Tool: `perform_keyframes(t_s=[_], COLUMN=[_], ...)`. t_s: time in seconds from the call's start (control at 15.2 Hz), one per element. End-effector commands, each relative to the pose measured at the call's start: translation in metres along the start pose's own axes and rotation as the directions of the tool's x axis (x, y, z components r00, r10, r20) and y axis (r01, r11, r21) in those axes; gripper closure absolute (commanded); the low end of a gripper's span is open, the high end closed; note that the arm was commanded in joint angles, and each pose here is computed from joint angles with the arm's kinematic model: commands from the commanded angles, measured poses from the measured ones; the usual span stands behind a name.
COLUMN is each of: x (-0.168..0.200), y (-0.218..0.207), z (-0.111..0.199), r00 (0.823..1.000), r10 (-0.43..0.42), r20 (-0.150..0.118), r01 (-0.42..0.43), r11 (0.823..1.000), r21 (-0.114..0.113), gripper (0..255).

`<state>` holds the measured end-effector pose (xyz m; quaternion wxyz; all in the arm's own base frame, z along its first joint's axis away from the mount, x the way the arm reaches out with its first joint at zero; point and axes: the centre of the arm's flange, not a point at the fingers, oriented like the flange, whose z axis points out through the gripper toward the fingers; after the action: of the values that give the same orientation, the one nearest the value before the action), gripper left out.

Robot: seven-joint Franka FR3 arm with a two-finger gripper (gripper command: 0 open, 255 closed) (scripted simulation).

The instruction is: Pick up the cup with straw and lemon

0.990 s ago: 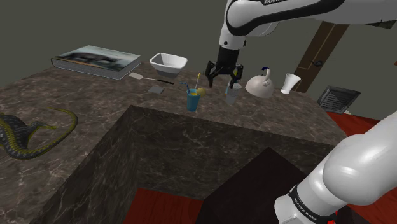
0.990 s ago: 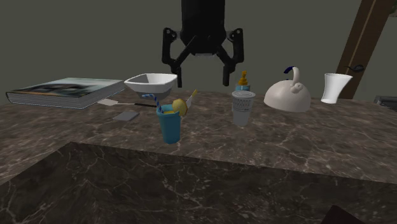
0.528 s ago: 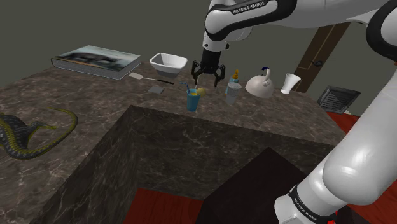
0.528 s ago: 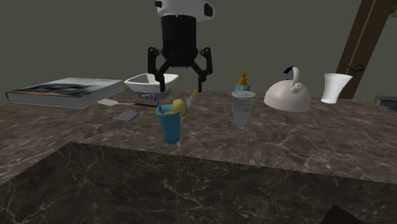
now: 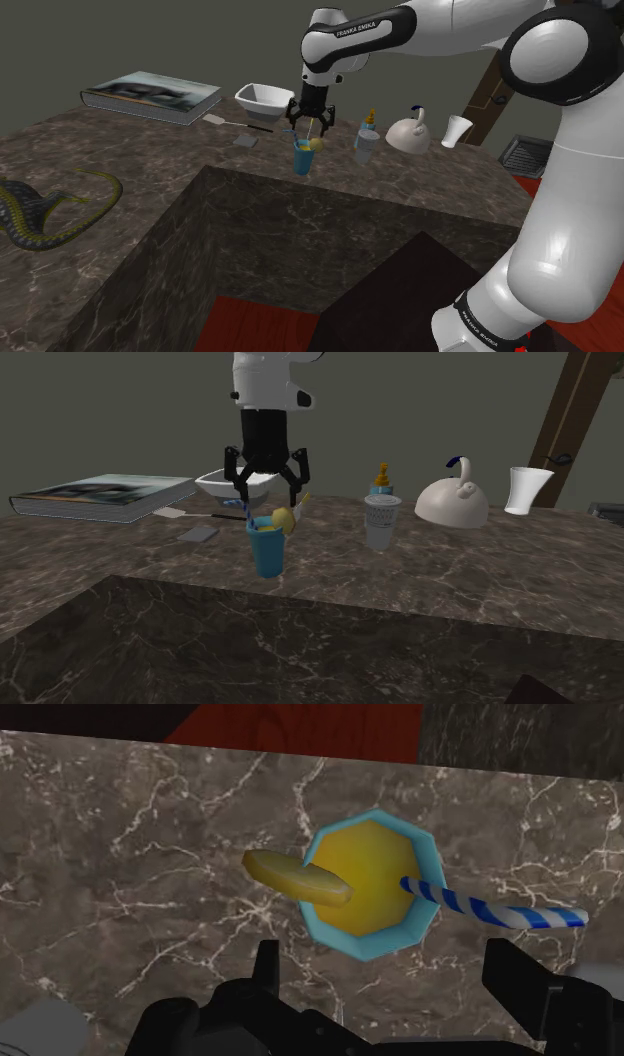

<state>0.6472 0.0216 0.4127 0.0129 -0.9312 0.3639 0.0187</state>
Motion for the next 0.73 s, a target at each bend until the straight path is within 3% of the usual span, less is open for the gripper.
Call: perform_keyframes(t_s=[0.0,0.4,0.46,0.66], x=[0.002,0.003,0.003,0.003], y=[-0.001,-0.001,-0.001,-0.002], z=[0.010,0.029,0.029,0.029], r00=[1.000,1.000,1.000,1.000], r10=[0.003,0.003,0.003,0.003], r20=[-0.001,-0.001,-0.001,-0.001], r01=[-0.003,-0.003,-0.003,-0.003], r11=[1.000,1.000,1.000,1.000], r21=[0.000,0.000,0.000,0.000], gripper=[0,0,255,255])
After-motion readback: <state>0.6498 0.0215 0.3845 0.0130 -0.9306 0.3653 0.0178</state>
